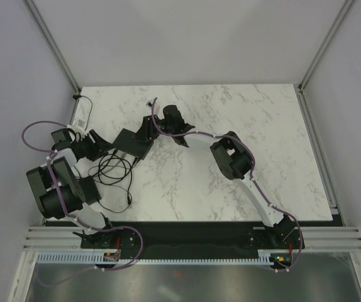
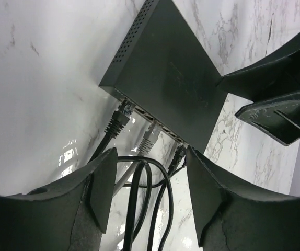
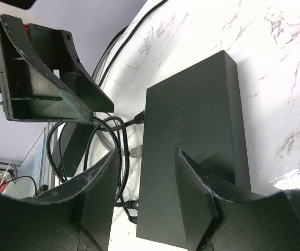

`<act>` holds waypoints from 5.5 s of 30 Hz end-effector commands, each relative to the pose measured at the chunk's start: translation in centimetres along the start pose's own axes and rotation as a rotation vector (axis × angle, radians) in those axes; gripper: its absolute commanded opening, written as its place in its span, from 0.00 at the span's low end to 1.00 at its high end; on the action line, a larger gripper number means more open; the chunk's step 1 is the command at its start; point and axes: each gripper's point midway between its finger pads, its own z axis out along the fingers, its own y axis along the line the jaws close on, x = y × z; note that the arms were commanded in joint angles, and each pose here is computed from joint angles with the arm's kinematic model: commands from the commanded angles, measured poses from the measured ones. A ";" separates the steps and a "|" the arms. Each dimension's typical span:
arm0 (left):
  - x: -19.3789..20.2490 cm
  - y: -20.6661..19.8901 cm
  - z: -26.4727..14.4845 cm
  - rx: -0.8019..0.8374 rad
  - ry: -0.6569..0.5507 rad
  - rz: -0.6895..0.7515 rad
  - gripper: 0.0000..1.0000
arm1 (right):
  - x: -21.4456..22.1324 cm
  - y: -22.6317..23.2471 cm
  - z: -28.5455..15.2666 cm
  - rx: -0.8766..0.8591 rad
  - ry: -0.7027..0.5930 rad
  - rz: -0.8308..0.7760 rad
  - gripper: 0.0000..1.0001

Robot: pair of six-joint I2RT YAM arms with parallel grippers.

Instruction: Pull the plug from the switch port

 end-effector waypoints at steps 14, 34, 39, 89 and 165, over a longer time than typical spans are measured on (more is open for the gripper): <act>-3.3 4.2 2.2 -0.043 -0.020 0.071 0.62 | -1.0 1.4 0.0 -0.045 -0.023 -0.057 0.55; -2.4 -1.6 -0.9 0.046 -0.081 0.109 0.57 | -0.9 1.1 -0.1 -0.033 -0.017 -0.056 0.56; -4.4 -2.5 -3.6 -0.091 -0.253 0.156 0.68 | -0.8 1.0 -0.1 -0.034 -0.015 -0.051 0.56; -5.3 -0.2 -2.9 -0.476 -0.280 0.183 0.43 | -1.2 0.7 -0.4 -0.034 -0.029 -0.030 0.56; -4.3 -3.1 6.0 -0.263 0.042 0.307 0.73 | 1.8 -3.7 -3.9 0.489 -0.051 0.253 0.56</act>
